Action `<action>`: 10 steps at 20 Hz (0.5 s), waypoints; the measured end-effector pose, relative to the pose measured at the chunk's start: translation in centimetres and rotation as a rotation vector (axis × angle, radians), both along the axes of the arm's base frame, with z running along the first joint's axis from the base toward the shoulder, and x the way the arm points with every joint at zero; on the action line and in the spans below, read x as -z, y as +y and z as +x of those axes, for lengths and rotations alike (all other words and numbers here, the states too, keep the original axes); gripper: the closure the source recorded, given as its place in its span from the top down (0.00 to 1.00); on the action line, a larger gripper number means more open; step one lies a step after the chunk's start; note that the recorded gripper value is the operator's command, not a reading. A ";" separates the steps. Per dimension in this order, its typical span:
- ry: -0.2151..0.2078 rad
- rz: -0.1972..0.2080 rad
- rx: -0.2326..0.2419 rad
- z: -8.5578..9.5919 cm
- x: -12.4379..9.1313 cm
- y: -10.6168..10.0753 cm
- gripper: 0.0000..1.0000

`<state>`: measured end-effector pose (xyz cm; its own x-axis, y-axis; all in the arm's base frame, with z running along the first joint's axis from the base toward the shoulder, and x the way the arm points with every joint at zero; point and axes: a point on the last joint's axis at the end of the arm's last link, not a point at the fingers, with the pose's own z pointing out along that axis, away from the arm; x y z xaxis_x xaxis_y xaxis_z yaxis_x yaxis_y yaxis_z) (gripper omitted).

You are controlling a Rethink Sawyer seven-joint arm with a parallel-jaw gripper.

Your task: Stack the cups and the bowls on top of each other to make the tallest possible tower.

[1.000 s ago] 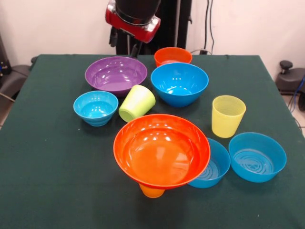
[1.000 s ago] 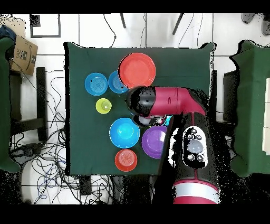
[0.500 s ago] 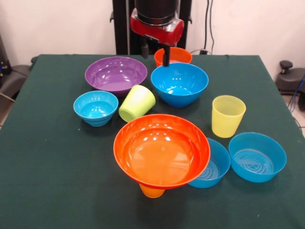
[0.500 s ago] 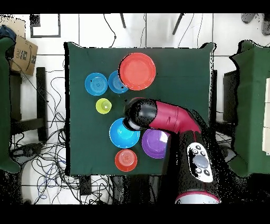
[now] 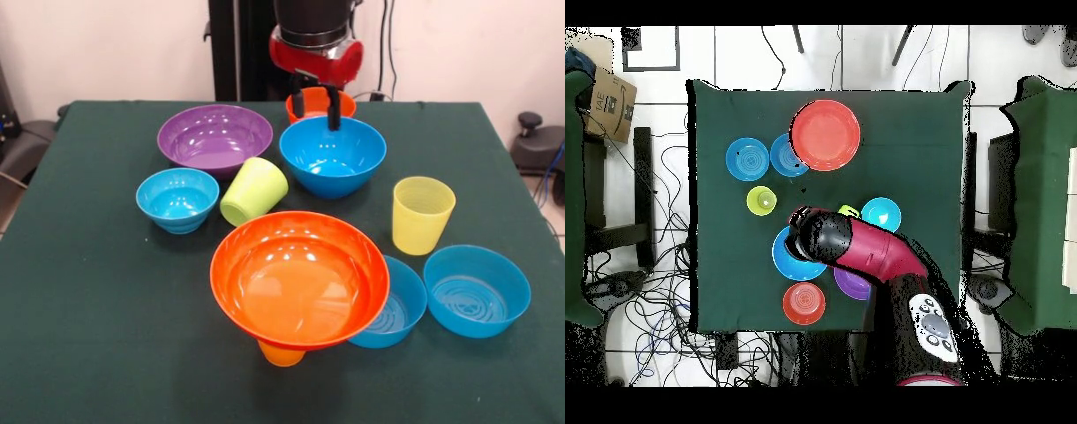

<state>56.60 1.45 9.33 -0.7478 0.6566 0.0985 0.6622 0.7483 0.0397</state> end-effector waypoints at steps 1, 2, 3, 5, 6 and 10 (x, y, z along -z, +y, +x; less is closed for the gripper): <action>-0.001 0.000 0.000 -0.1 0.1 0.2 1.00; -0.002 0.000 -0.001 -0.3 0.1 0.5 1.00; -0.001 0.001 -0.002 -0.6 0.2 0.8 1.00; -0.001 0.004 0.003 -0.9 0.4 1.3 1.00; -0.009 0.003 0.015 -1.1 0.6 1.6 1.00; -0.061 -0.017 0.052 -0.8 1.2 2.2 1.00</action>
<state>55.75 3.65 8.09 -0.7167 0.6960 0.0429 0.6971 0.7136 0.0688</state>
